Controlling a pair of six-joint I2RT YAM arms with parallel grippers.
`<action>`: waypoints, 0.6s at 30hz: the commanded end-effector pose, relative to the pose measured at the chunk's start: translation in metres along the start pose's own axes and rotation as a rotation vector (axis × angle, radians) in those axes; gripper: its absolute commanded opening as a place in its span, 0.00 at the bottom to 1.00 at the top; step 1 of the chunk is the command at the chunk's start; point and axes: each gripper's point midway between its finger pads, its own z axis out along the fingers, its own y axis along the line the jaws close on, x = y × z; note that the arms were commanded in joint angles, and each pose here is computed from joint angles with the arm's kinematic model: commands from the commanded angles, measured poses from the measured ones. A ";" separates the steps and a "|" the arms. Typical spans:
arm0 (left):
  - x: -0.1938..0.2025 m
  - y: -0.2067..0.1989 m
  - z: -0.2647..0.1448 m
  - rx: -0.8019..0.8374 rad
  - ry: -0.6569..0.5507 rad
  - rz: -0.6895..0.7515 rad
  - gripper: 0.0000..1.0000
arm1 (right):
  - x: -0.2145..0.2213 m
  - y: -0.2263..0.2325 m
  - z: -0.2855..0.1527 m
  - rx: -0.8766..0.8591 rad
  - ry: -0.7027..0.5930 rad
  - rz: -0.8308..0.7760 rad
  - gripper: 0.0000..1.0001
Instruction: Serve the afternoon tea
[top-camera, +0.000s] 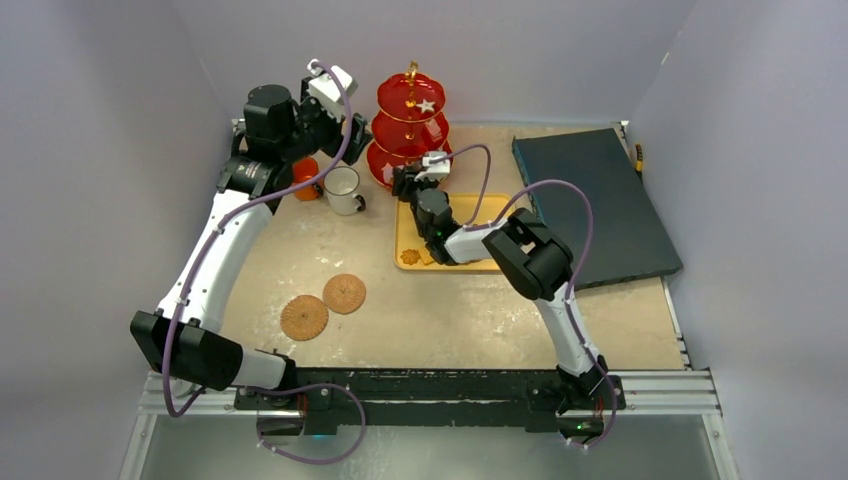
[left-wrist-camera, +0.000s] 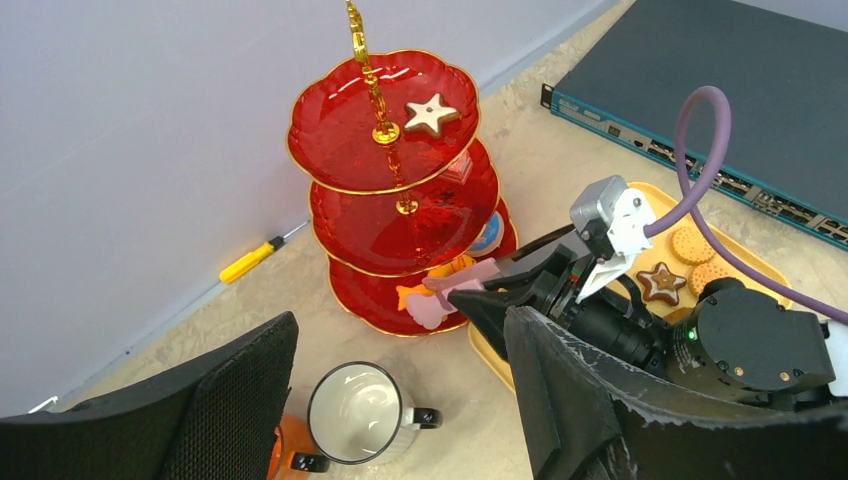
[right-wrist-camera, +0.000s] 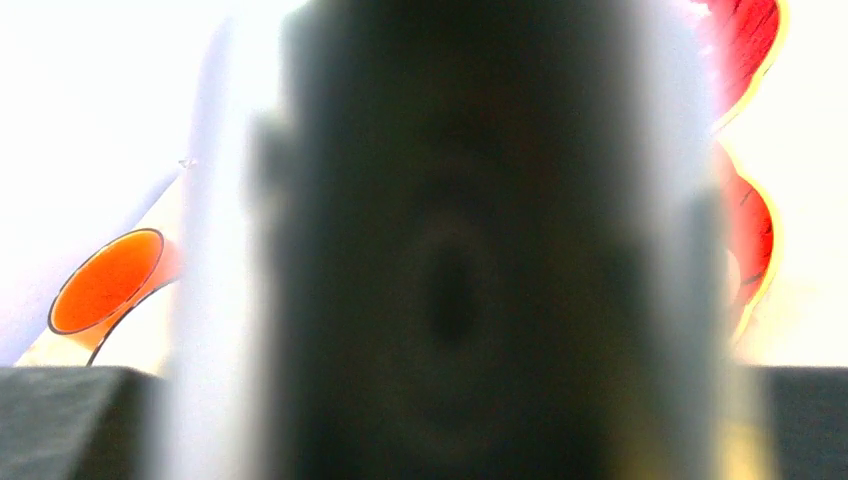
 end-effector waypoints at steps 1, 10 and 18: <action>-0.017 0.006 -0.012 -0.026 -0.042 0.038 0.76 | -0.041 0.021 0.010 -0.017 -0.123 0.081 0.53; -0.018 0.004 -0.011 -0.014 -0.048 0.028 0.78 | -0.058 0.015 -0.014 -0.034 -0.124 0.043 0.68; -0.020 0.002 -0.016 -0.013 -0.052 0.024 0.78 | -0.095 0.008 -0.054 -0.057 -0.137 0.015 0.63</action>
